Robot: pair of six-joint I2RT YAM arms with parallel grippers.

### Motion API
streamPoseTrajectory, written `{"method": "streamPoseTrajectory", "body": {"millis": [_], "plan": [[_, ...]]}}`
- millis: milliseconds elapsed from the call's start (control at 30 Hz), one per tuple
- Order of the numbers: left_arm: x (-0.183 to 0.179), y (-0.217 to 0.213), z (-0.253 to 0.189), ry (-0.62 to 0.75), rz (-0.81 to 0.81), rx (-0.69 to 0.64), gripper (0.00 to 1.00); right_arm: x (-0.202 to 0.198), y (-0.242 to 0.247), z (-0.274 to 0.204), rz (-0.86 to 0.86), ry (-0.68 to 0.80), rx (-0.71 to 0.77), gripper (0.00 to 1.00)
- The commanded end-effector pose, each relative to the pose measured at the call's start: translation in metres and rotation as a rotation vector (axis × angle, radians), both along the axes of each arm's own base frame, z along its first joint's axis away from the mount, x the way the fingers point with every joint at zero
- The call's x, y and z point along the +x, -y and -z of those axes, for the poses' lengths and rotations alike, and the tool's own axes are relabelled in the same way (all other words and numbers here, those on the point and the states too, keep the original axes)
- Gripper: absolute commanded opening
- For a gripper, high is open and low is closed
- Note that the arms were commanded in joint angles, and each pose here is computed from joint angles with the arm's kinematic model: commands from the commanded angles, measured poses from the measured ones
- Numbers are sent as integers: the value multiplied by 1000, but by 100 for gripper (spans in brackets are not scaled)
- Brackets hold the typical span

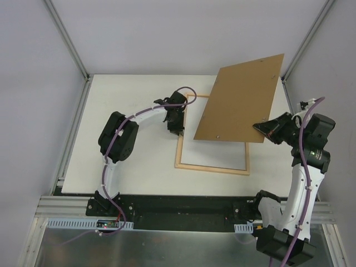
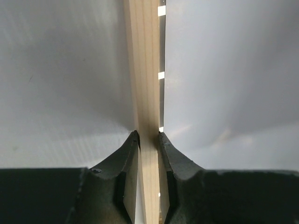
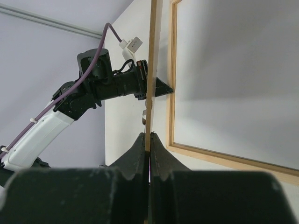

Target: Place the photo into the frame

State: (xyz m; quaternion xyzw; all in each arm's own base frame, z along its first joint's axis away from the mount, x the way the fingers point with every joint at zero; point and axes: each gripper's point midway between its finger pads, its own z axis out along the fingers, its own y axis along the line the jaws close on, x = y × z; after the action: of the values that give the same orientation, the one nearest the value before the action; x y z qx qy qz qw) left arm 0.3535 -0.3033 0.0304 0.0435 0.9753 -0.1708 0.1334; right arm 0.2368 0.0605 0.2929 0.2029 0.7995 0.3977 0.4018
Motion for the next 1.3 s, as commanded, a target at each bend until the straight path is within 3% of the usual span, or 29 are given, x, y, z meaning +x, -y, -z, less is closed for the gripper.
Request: {"method": "streamPoseTrajectory", "body": {"millis": [0,500,1000,1267], "plan": [[-28,-37,1,-38,-47,84,0,4,-14,-18,-98,136,-3,0],[-80,-116,-2,-82,-176,81,0,-6,-71,21,-302,111,36,0],[-77,-147,-6,-86,-229,65,0,-7,-114,57,-398,97,31,0],[-67,-150,-13,-71,-242,53,7,-9,-127,68,-419,94,52,0]]}}
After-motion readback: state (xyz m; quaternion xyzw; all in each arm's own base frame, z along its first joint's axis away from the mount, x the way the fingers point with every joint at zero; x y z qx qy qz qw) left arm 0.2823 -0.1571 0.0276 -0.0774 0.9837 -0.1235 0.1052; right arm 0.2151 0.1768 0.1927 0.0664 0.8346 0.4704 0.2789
